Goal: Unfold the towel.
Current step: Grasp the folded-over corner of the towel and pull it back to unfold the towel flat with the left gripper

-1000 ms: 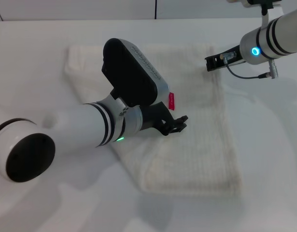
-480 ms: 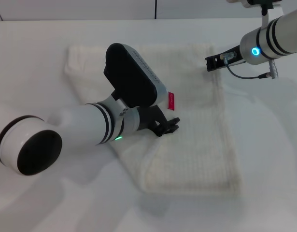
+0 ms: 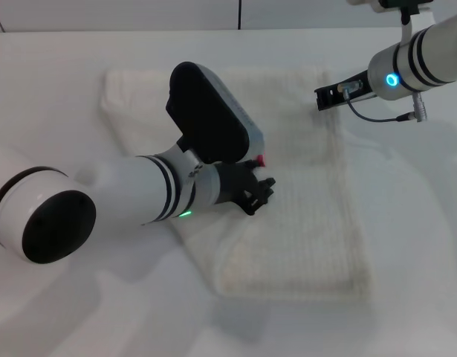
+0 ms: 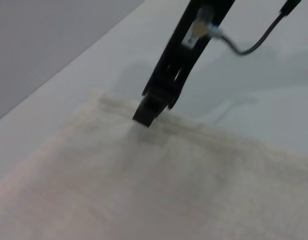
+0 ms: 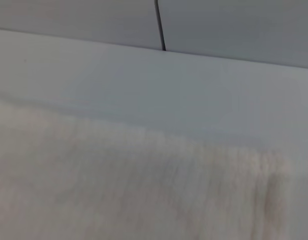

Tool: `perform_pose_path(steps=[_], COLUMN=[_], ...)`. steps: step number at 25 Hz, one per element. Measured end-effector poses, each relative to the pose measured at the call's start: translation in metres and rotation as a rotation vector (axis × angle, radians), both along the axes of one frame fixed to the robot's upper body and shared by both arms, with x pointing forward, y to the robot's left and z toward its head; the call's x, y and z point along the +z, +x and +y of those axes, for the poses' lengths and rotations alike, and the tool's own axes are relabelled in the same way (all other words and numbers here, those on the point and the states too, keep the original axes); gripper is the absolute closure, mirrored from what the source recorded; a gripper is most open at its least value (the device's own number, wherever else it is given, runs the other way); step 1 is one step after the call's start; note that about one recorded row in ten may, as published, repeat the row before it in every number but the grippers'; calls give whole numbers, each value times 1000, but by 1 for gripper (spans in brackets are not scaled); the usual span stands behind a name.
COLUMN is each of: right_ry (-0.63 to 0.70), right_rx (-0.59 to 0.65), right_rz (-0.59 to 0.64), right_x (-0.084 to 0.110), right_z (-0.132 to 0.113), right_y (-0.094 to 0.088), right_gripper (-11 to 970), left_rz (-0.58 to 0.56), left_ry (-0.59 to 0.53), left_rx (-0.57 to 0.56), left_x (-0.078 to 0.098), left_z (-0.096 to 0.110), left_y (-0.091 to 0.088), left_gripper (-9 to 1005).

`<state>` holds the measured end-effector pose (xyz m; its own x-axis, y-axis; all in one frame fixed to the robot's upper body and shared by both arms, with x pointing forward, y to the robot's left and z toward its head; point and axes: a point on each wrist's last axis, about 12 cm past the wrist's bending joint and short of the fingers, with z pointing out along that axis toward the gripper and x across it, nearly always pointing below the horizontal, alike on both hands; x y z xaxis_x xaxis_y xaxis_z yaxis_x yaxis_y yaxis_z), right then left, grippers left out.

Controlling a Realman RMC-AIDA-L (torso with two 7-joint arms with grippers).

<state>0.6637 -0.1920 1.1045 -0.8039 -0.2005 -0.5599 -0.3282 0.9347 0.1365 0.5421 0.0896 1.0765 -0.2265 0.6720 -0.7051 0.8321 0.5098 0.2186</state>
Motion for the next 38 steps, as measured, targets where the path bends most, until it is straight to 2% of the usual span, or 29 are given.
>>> perform_pose_path(steps=[5,6,8,14,18,22,31,38], right_ry=[-15,-17,-21,-21,-20,-20,-17,-16], right_rx=[13,14,16,18,18,19,14,12], right_rz=[10,13,11,11,11,10,9,8], right_x=[-5,-6,-7,-7,-7,-6,-7,-7], right_z=[2,2,3,4,4,5,3,3], right_y=[-3,-3,-3,-3,-3,-3,-3,-3], right_gripper=[960,960,960,960,960,960,960,960], left_rz=[-12,-39,-58,-121,-156,-211,-159,-97], left_ry=[-31,-44,-50,-62,-65,-78,-115,-107], left_rx=[-12,-13,-13,13,56,157,276,359], left_x=[19,31,40,61,67,78,84,78], left_z=[-3,-2,-1,7,14,28,53,74], left_y=[-6,-9,-11,-17,-17,-16,-28,-43], left_gripper=[695,742,837,926,926,925,926,925])
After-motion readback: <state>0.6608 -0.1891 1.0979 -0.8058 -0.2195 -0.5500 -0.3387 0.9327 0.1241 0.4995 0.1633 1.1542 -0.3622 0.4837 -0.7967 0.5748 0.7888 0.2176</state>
